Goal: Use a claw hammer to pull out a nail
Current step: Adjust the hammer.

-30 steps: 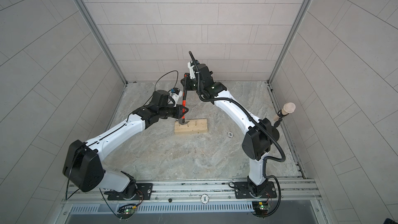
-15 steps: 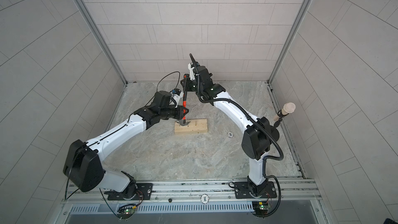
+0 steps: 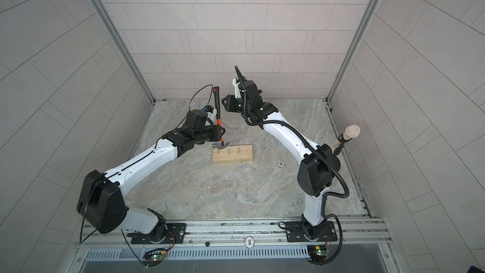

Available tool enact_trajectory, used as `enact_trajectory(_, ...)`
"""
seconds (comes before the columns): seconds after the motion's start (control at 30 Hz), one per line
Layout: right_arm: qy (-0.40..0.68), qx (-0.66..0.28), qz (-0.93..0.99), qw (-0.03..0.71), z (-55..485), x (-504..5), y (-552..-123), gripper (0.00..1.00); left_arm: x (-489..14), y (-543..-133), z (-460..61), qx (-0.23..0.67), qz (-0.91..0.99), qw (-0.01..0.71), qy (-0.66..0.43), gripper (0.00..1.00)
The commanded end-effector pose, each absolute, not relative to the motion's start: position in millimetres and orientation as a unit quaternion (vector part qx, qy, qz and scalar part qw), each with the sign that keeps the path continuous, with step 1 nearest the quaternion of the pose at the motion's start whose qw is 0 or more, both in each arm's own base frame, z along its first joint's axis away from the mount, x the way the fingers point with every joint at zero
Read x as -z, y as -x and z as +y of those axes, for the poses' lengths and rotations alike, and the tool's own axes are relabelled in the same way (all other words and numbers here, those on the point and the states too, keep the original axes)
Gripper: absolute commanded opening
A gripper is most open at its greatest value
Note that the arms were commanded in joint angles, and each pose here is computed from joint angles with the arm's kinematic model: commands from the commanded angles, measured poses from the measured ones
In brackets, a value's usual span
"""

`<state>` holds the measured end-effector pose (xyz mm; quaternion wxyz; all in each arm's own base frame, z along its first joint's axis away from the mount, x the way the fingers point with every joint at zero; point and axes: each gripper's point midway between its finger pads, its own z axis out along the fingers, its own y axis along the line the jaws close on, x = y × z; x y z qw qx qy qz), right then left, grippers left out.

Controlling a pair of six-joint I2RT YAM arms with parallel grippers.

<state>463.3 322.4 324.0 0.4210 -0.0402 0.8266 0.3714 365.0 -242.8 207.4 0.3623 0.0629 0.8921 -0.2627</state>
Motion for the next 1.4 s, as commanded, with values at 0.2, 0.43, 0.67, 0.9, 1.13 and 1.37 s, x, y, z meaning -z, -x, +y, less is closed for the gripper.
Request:
enact_trajectory(0.2, 0.057, -0.409, 0.800, 0.435, 328.0, -360.0, -451.7, 0.40, -234.6, -370.1, -251.8, 0.284, 0.870, 0.399, -0.063, 0.05)
enact_trajectory(0.43, 0.050, -0.414, 0.804, 0.424, 331.7, -349.2, -452.7, 0.41, -237.9, -367.8, -254.6, 0.288, 0.868, 0.397, -0.077, 0.05)
enact_trajectory(0.67, 0.060, -0.419, 0.796, 0.432, 338.9, -355.6, -453.7, 0.40, -237.0, -365.2, -256.6, 0.289, 0.869, 0.392, -0.085, 0.05)
enact_trajectory(0.9, 0.072, -0.406, 0.805, 0.427, 338.3, -349.4, -447.5, 0.41, -239.7, -364.3, -257.4, 0.294, 0.867, 0.394, -0.086, 0.05)
enact_trajectory(1.13, 0.069, -0.397, 0.815, 0.416, 347.8, -331.1, -457.1, 0.40, -242.2, -362.1, -258.6, 0.295, 0.866, 0.393, -0.094, 0.05)
enact_trajectory(1.37, 0.080, -0.379, 0.821, 0.419, 353.8, -329.6, -463.5, 0.38, -239.3, -357.7, -260.7, 0.290, 0.868, 0.390, -0.102, 0.05)
